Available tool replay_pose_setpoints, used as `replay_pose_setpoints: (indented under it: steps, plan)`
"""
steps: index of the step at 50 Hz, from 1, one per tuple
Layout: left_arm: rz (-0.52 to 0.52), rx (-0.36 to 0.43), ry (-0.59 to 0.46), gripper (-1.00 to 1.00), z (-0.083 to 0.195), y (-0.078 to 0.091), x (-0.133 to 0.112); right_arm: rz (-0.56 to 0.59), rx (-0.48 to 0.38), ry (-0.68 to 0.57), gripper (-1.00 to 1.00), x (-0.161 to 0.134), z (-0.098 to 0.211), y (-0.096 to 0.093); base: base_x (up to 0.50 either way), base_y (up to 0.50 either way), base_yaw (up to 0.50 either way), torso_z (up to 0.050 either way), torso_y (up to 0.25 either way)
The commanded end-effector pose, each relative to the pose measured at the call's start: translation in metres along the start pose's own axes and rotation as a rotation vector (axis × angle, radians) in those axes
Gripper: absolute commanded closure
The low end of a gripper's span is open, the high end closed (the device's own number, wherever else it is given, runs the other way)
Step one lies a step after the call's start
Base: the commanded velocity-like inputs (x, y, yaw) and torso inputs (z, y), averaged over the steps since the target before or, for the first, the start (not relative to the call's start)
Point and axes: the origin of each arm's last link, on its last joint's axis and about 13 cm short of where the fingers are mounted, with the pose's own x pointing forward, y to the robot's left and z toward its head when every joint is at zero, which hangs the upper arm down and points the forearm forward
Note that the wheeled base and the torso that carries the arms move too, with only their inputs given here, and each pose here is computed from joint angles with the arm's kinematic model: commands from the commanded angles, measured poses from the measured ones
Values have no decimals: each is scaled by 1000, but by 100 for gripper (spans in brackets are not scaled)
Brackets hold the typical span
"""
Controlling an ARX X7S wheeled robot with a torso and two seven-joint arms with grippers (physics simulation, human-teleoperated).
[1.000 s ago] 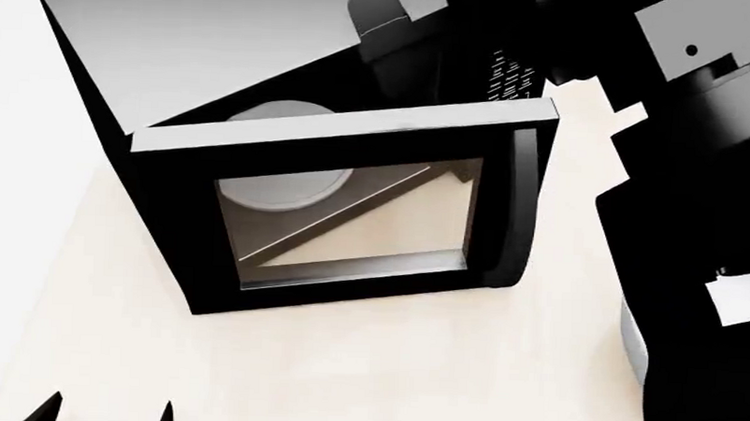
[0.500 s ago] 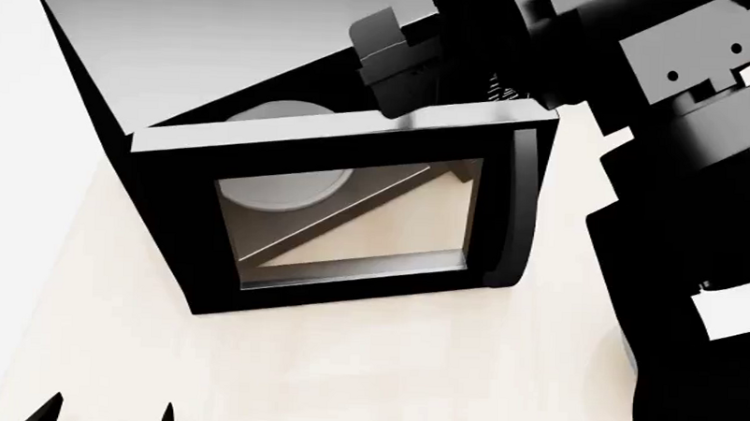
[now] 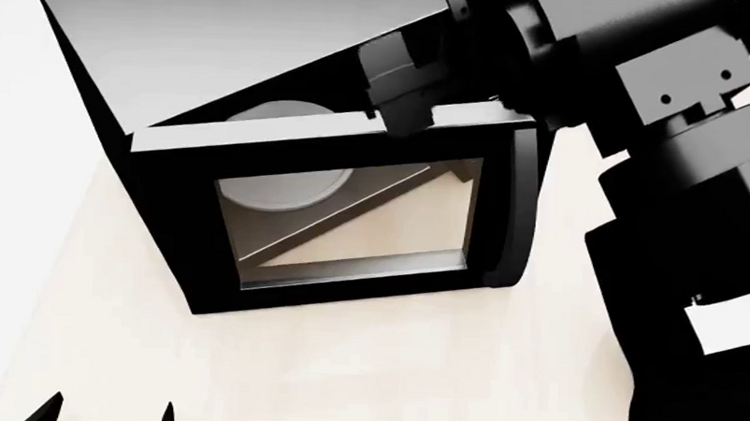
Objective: Open the microwave.
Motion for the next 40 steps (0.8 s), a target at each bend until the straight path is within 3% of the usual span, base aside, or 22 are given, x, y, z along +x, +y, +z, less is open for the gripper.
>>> replay_pose_setpoints:
  steps: [1, 40]
  plan:
    - [-2, -5, 12, -100, -1, 0, -1, 9, 9, 10, -100, 5, -4, -1, 0, 0, 0, 0, 0]
    - [-2, -4, 17, -100, -2, 0, 0, 45, 41, 27, -100, 10, -18, 0, 0, 0, 0, 0, -1]
